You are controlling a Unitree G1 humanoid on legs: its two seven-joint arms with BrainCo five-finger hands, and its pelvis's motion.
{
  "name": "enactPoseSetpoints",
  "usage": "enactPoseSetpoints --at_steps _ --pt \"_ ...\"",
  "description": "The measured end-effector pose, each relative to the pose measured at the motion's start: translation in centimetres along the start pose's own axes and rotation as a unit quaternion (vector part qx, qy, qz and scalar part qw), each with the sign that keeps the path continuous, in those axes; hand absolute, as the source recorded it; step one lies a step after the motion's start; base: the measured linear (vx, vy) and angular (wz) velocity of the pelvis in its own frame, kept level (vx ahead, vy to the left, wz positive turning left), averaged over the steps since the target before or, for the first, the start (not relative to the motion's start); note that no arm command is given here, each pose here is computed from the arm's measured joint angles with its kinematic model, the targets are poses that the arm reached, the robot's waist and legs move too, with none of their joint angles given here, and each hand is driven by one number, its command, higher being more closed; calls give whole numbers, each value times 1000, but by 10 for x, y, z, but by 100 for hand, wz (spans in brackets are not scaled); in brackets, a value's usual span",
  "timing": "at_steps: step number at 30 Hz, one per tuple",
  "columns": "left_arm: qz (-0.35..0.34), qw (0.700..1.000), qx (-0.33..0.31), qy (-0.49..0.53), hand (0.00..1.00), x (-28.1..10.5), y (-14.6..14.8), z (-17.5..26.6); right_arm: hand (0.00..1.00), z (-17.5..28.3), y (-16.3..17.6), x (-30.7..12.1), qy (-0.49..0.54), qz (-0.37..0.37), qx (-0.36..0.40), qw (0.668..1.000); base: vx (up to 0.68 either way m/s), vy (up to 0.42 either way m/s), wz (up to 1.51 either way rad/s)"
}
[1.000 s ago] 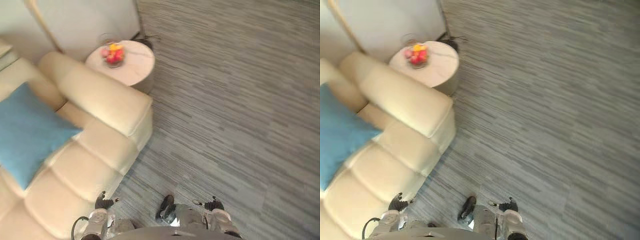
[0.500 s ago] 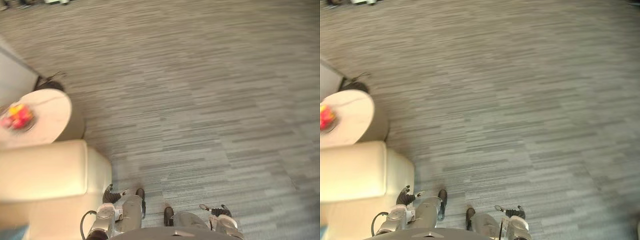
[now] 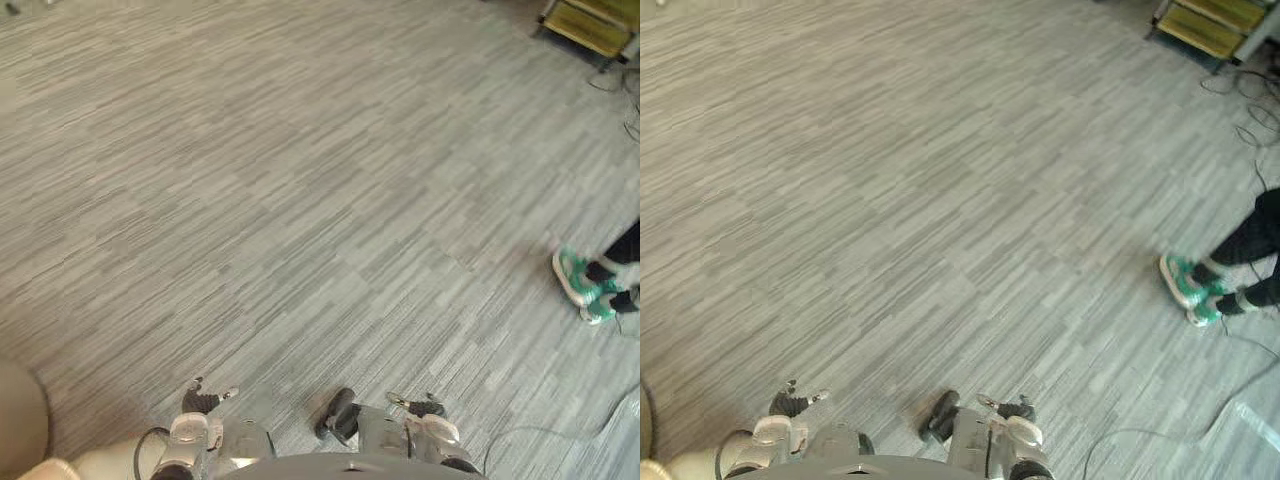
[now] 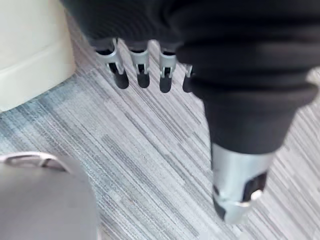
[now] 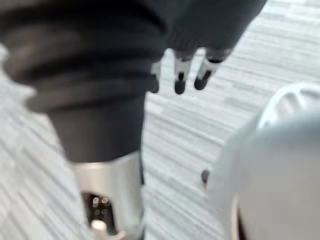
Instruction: Pick up cushions and gather them together orderly.
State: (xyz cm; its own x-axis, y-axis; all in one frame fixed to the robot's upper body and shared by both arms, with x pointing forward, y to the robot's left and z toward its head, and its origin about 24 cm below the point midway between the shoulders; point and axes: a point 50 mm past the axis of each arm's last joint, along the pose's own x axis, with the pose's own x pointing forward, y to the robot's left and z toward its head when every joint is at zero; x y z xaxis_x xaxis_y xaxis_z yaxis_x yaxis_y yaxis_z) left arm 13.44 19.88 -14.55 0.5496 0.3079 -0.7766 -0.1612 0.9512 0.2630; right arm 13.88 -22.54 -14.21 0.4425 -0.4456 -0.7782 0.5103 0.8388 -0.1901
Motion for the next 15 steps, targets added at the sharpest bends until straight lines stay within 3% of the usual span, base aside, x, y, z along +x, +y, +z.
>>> enactPoseSetpoints --at_steps 8,15 --pt "-1 1000 -7 -2 0 0 3 0 0 -14 -9 -2 24 -14 22 999 235 -53 -64" --pt "3 1000 -4 7 0 -2 9 -8 0 -20 5 -7 33 -4 33 999 323 134 -74"
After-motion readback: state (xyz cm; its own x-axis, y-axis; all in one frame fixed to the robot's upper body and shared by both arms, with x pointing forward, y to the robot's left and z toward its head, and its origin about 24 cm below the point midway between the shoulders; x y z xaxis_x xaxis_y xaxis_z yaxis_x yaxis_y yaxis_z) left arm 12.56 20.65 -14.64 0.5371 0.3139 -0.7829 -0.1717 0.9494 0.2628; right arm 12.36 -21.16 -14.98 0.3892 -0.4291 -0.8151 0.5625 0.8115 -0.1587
